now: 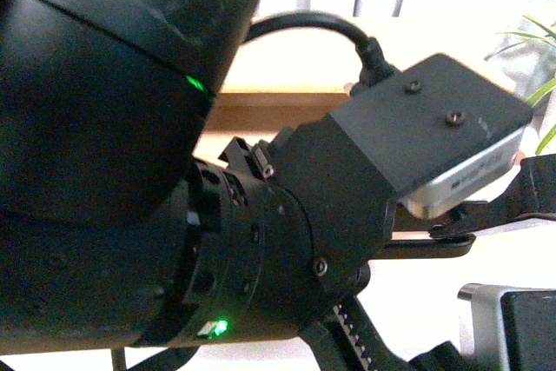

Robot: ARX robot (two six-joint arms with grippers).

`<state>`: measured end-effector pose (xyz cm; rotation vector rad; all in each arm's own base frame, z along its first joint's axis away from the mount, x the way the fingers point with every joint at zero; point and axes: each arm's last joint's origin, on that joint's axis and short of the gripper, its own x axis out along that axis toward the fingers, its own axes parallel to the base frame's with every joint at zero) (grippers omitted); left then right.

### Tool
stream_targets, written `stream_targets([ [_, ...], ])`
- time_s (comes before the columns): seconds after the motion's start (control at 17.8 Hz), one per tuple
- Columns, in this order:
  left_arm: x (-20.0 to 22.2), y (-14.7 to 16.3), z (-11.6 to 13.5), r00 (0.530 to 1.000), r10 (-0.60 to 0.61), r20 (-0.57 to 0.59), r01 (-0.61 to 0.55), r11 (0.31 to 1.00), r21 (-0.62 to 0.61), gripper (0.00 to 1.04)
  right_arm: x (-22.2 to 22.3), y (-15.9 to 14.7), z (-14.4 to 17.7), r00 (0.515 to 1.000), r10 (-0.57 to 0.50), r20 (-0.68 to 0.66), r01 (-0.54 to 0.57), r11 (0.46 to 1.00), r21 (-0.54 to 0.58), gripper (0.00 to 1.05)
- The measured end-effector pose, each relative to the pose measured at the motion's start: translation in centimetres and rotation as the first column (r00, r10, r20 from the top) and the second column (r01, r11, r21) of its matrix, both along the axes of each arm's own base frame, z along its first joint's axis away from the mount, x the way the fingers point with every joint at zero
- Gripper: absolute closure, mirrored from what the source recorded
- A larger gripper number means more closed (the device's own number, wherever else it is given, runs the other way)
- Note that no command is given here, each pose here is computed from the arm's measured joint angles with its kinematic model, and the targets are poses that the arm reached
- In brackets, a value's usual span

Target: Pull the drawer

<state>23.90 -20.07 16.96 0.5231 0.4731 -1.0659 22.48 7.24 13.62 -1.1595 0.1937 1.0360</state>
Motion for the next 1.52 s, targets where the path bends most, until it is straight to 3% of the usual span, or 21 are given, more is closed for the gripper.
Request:
stream_targets([
  [0.11,-0.1,0.6,1.4,1.000,0.015,0.008,-0.015,0.999,-0.043,0.07,0.0,-0.4,0.6,1.000,-0.018,0.008,0.018,1.000,0.009,0.06],
  [0.22,-0.5,1.6,3.4,1.000,0.024,0.006,-0.024,0.994,-0.103,0.07,0.6,-0.9,4.0,0.996,-0.047,0.080,0.041,0.997,0.070,0.06],
  [0.28,-0.6,2.6,6.0,0.998,0.039,0.046,-0.027,0.970,-0.242,0.07,0.8,-1.6,5.7,0.994,-0.076,0.075,0.065,0.987,0.146,0.06],
  [0.34,-0.5,4.7,8.4,0.990,0.119,0.080,-0.080,0.920,-0.385,0.07,1.3,-2.9,7.3,0.988,-0.145,0.050,0.127,0.958,0.256,0.06],
  [0.45,0.7,8.2,9.8,0.940,0.338,0.057,-0.262,0.817,-0.514,0.07,1.9,-4.6,8.7,0.960,-0.279,0.000,0.255,0.879,0.404,0.06],
  [0.62,2.3,13.0,9.2,0.780,0.622,-0.070,-0.547,0.621,-0.562,0.07,2.8,-7.3,9.4,0.862,-0.496,-0.107,0.468,0.696,0.545,0.06],
  [0.79,2.0,16.5,7.6,0.616,0.778,-0.118,-0.689,0.460,-0.560,0.07,3.1,-9.8,9.3,0.734,-0.628,-0.260,0.623,0.469,0.626,0.06],
  [1.01,0.1,19.8,6.4,0.475,0.866,-0.158,-0.769,0.321,-0.552,0.07,2.4,-12.8,8.4,0.579,-0.685,-0.442,0.724,0.182,0.666,0.06],
  [1.18,-1.8,21.6,5.9,0.395,0.904,-0.163,-0.796,0.248,-0.552,0.07,1.6,-14.6,7.8,0.506,-0.684,-0.525,0.742,0.034,0.669,0.06],
  [1.4,-2.9,22.6,5.6,0.344,0.924,-0.166,-0.814,0.205,-0.544,0.07,0.6,-14.8,7.4,0.510,-0.747,-0.427,0.649,0.007,0.761,0.18],
  [1.52,-3.3,23.1,5.5,0.349,0.928,-0.128,-0.787,0.216,-0.578,0.10,-0.2,-14.6,7.1,0.515,-0.757,-0.403,0.624,0.009,0.781,0.24],
])
